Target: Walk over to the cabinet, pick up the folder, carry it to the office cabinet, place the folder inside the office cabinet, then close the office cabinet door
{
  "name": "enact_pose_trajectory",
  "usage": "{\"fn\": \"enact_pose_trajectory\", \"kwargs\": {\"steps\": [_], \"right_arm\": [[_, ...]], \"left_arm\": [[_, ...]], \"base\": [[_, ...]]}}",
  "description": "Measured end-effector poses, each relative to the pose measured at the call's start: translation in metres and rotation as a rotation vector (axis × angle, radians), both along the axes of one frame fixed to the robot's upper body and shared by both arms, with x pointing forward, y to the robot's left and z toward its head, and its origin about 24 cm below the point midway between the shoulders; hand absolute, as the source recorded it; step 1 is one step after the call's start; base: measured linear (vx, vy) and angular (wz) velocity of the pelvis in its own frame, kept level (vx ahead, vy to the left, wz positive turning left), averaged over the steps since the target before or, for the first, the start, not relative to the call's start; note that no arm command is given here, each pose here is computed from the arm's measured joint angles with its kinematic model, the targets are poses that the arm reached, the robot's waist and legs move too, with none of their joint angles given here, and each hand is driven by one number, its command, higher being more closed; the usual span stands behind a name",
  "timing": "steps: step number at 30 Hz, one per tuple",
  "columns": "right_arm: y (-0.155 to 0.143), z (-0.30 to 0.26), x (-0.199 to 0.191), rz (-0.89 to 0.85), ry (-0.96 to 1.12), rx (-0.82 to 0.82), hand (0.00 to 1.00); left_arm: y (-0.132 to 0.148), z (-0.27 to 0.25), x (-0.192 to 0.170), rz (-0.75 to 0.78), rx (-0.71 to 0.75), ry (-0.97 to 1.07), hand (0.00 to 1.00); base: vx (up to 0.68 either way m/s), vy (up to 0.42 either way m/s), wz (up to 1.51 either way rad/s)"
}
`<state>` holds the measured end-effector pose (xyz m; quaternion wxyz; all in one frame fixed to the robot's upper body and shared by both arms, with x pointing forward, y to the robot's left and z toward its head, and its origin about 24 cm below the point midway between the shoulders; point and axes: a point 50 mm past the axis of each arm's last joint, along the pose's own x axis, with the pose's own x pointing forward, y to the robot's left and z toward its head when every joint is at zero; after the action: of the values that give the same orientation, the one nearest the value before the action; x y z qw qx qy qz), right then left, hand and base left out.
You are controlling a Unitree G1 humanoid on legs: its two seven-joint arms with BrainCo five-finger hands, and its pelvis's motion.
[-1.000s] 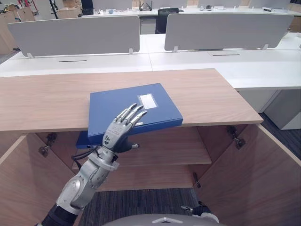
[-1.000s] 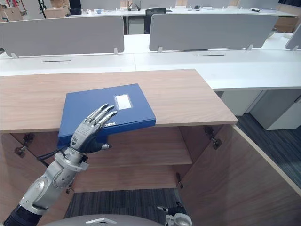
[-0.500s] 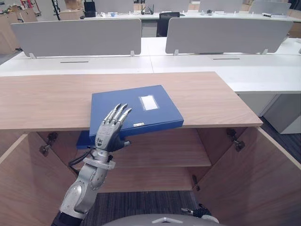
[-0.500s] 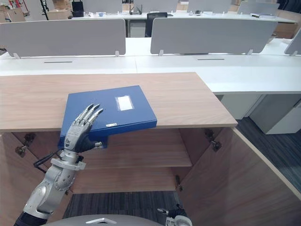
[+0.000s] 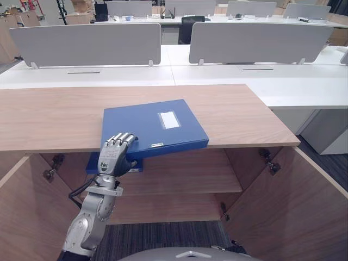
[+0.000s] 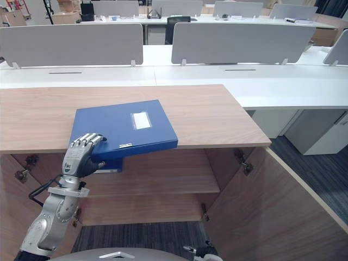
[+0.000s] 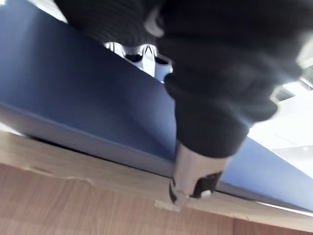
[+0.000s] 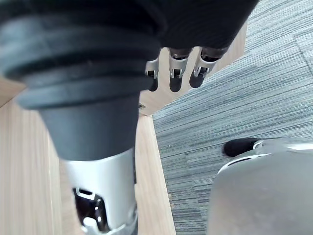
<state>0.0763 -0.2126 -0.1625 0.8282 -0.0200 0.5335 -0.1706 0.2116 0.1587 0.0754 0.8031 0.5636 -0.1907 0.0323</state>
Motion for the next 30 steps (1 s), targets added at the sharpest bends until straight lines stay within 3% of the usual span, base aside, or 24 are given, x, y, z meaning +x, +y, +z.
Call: {"fn": "enact_pose_trajectory", "kwargs": {"steps": [13,21,30], "right_arm": [[-0.001,-0.001,-0.007,-0.064,-0.002,0.028,0.00],[-0.002,0.004,0.005,-0.033,-0.065,0.020,0.00],[0.028,0.038,0.062,0.060,-0.380,0.058,0.00]], "left_arm": [[-0.007,0.022,0.002,-0.090,-0.051,-0.098,1.00],[-0.034,0.061,-0.008,-0.286,-0.375,-0.229,1.00],[-0.036,0.099,-0.024,-0.399,-0.751,-0.370,1.00]], "base": [[0.01,0.001,-0.03],[-0.03,0.005,-0.14],[-0.05,0.006,-0.06]]}}
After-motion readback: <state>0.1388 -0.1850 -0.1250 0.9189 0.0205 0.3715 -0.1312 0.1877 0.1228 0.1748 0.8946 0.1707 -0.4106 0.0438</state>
